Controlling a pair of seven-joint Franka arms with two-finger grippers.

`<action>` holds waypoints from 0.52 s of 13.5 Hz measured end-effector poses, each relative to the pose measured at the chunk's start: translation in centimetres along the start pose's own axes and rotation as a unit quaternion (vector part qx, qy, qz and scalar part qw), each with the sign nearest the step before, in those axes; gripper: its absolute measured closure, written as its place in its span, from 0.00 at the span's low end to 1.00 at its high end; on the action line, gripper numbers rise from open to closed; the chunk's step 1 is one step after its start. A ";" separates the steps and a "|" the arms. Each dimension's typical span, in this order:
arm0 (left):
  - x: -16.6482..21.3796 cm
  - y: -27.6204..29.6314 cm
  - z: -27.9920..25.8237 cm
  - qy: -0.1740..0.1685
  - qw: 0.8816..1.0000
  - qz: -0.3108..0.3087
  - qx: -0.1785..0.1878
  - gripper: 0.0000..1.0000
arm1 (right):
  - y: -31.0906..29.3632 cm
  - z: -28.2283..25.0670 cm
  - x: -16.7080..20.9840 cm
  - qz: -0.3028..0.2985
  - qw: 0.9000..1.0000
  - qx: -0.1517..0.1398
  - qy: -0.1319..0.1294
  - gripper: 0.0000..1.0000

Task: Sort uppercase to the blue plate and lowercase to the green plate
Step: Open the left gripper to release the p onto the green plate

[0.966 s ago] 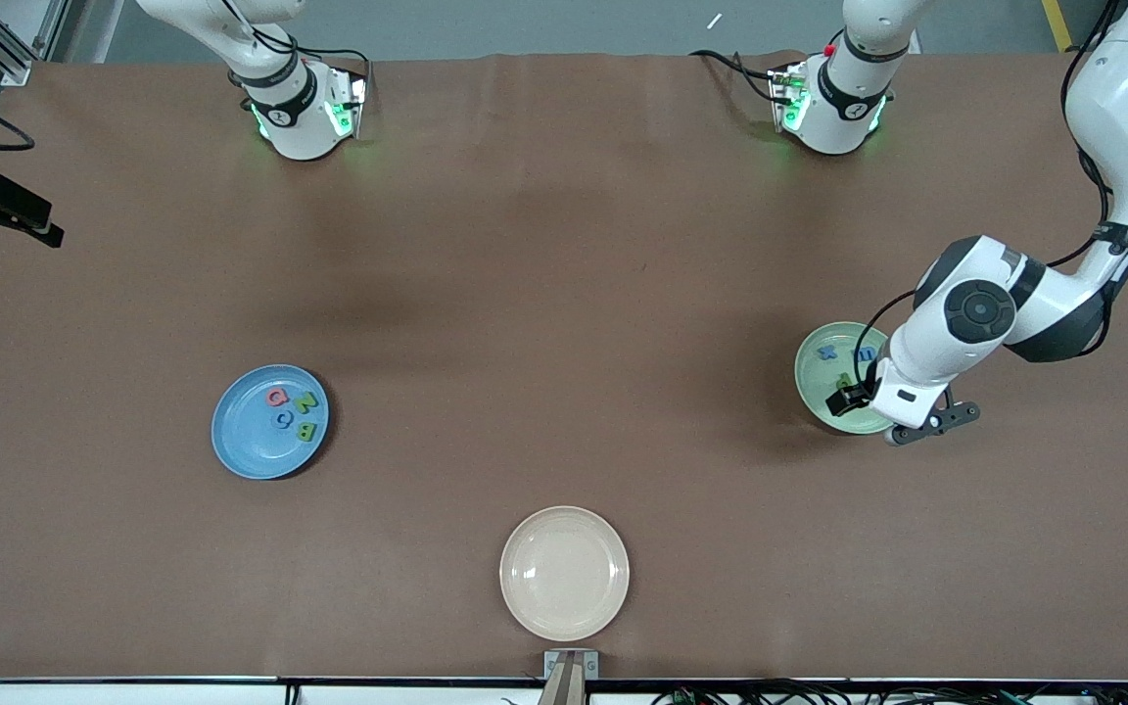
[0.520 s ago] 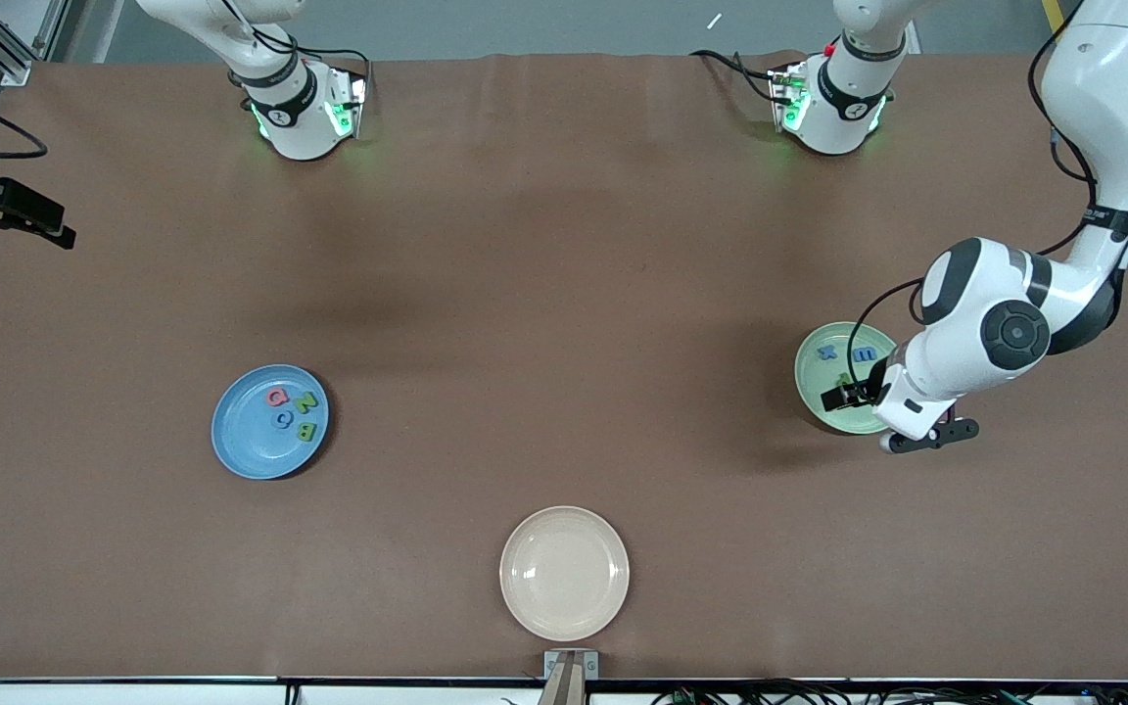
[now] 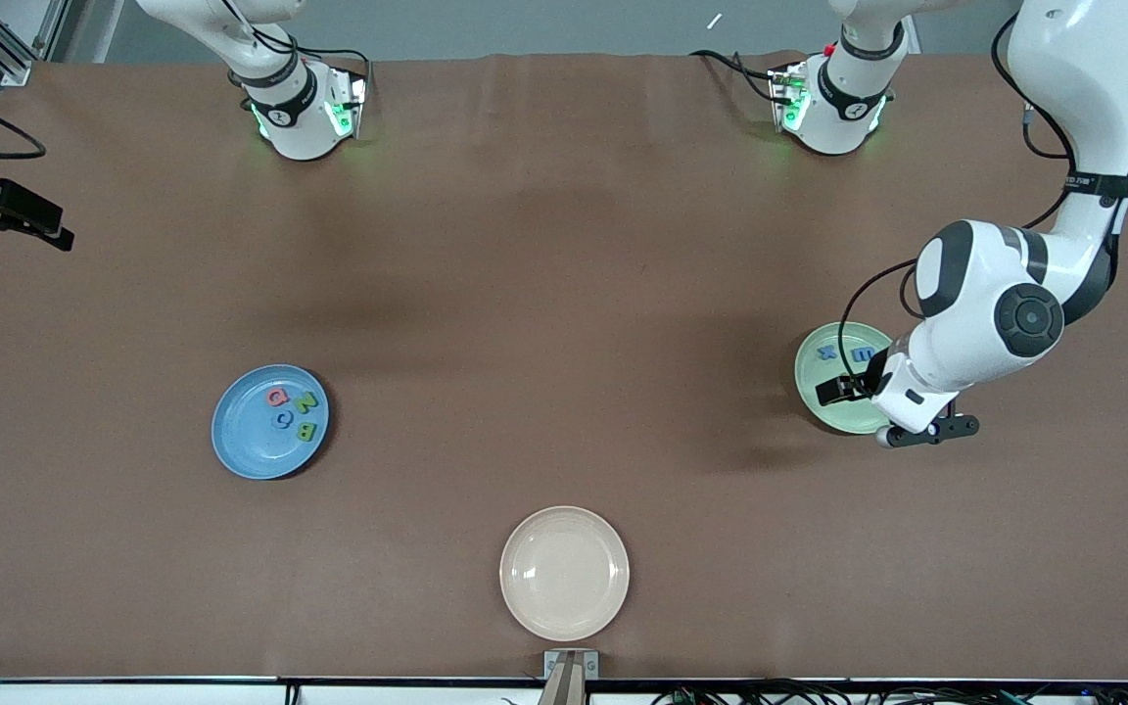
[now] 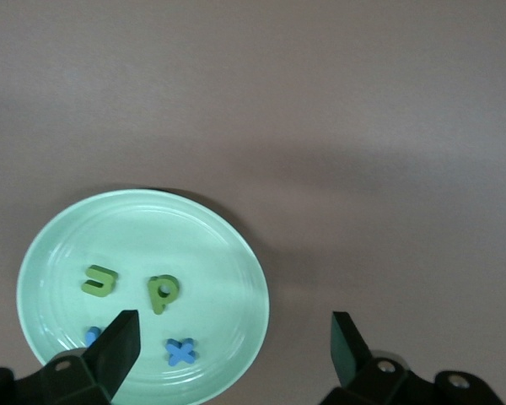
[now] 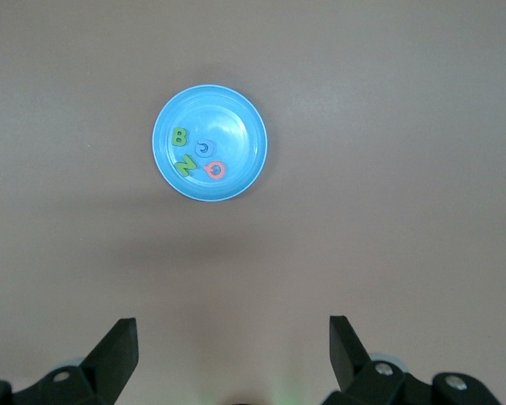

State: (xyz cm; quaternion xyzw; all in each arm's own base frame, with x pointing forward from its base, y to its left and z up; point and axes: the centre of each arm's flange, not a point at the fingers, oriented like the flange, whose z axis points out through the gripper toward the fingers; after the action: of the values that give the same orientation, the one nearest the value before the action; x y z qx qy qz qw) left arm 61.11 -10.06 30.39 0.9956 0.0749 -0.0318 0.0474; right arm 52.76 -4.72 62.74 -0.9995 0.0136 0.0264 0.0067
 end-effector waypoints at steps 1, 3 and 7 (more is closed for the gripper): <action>-0.1 0.4 0.0 0.001 1.000 0.003 0.001 0.00 | 0.0 0.0 0.0 0.000 1.000 0.000 0.000 0.00; -0.3 0.9 -0.6 0.011 1.000 0.004 0.015 0.00 | 0.0 0.0 0.0 0.000 1.000 0.000 0.001 0.00; -0.3 0.0 -3.6 0.029 0.999 0.008 0.021 0.00 | 0.0 -0.1 0.1 0.000 1.000 0.000 0.004 0.00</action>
State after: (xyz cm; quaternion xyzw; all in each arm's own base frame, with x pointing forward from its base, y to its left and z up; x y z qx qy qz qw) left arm 61.01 -9.73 33.94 0.9974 0.0674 -0.0047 0.0241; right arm 52.83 -4.72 62.82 -0.9996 0.0136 0.0224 0.0067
